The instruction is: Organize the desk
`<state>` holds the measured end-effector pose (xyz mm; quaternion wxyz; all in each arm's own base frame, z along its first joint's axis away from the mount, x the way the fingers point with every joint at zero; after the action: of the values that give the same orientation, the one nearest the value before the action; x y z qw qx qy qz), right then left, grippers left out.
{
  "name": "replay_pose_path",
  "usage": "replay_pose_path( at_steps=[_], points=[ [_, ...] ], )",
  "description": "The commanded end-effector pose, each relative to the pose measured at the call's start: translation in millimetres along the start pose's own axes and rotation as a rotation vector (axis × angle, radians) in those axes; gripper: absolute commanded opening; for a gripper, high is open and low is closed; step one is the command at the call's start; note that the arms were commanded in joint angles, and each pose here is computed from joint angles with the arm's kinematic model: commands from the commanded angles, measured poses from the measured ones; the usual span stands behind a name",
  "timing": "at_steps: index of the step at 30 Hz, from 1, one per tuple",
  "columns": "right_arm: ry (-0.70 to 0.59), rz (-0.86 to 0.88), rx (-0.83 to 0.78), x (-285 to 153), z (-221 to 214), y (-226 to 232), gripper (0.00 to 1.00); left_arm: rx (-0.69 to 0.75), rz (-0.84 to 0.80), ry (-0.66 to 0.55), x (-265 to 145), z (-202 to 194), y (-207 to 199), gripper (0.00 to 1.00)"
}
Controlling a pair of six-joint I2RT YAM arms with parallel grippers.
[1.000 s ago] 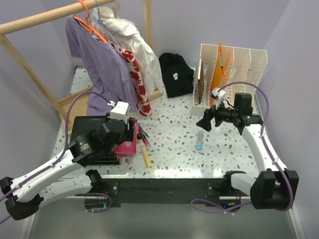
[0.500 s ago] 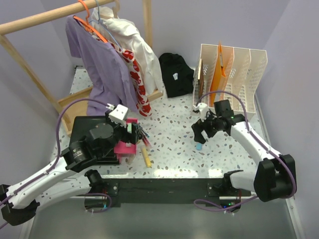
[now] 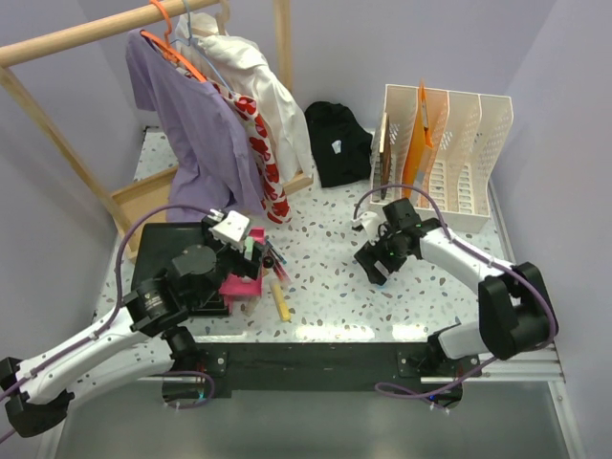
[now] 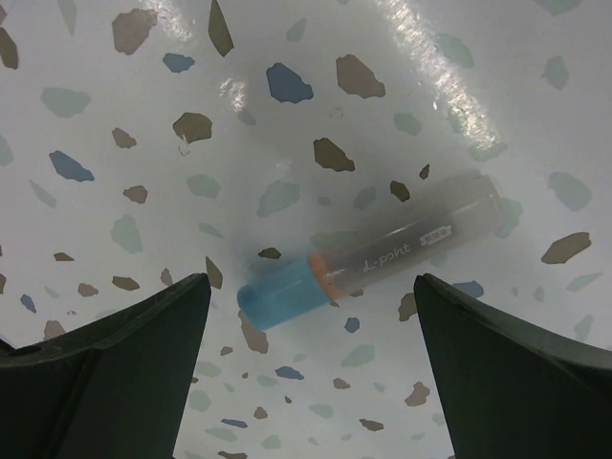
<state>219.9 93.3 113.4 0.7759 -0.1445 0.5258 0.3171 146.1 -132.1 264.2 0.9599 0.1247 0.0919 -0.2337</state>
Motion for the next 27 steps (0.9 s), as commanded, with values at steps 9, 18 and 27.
replay_pose_path(
  at_steps=[9,18,27],
  points=[
    [0.078,-0.111,0.034,23,3,-11,0.83,-0.036,0.055,-0.083,-11,7,13,0.87],
    [0.124,-0.064,0.029,30,3,-10,0.35,-0.029,0.059,-0.086,-13,7,15,0.88],
    [0.059,0.076,-0.217,-10,41,-1,0.01,-0.026,0.063,-0.093,-14,7,16,0.90]
  ],
)
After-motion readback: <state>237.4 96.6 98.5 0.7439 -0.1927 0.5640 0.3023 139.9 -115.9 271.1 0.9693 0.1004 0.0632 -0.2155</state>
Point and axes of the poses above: each gripper's point midway between its finger pads, its own x axis out along the fingers, its own y axis along the line the jaws close on, z = x × y, the point moved 8 cm from there along -x, back along the fingers, and after that the axes turned 8 degrees about x, right-handed, at the moved point
